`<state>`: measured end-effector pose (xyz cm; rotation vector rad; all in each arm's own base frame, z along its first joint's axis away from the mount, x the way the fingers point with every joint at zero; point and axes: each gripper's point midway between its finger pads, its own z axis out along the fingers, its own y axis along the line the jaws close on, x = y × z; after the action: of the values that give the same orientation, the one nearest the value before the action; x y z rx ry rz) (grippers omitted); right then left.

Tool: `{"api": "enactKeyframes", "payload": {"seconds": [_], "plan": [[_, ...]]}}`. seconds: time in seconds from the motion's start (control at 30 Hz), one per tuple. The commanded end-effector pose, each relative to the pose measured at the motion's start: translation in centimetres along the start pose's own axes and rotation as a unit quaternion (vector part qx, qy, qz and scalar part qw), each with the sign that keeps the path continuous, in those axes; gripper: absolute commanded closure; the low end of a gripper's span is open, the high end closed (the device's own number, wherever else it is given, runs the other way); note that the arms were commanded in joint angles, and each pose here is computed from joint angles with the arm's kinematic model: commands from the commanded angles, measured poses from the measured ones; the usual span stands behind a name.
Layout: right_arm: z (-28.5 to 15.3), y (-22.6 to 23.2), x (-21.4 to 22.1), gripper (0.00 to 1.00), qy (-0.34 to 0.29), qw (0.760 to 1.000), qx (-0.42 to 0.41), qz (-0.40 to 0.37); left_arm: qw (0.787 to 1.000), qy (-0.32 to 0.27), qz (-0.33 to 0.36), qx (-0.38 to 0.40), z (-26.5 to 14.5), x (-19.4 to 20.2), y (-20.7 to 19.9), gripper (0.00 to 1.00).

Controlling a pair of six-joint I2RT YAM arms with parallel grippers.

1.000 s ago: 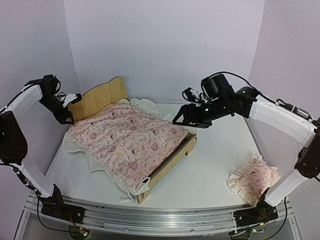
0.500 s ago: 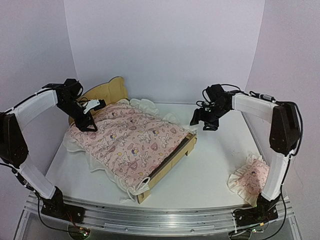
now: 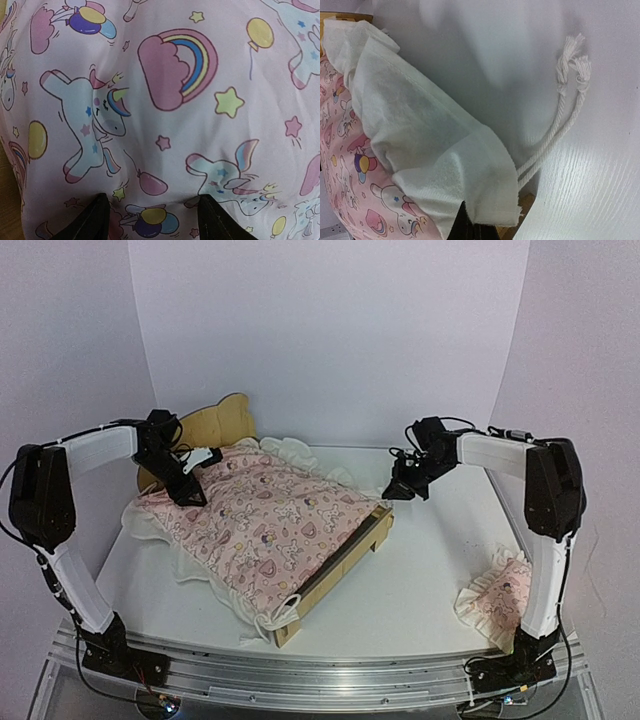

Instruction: Set up the pet bed

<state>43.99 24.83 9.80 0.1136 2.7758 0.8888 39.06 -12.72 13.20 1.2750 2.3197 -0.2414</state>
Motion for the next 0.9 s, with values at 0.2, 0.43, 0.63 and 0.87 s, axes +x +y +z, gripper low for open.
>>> {"api": "enactKeyframes", "payload": {"seconds": [0.2,0.43,0.63,0.87], "plan": [[-5.9,0.4,2.2,1.00,-0.051,0.998,0.017,-0.015,0.998,-0.029,0.026,-0.049,0.2,-3.4,3.4,0.39],[-6.7,0.3,2.4,0.98,-0.058,0.998,0.026,-0.016,0.996,-0.039,0.043,-0.065,-2.6,-4.9,3.8,0.36],[-8.5,-1.0,2.7,0.55,-0.072,0.995,0.075,-0.007,0.991,-0.083,0.041,-0.094,-8.4,-8.6,4.4,0.31],[-10.8,-2.1,4.4,0.48,-0.091,0.987,0.124,0.037,0.971,-0.103,-0.003,-0.217,-15.3,-11.2,9.6,0.11]]}}
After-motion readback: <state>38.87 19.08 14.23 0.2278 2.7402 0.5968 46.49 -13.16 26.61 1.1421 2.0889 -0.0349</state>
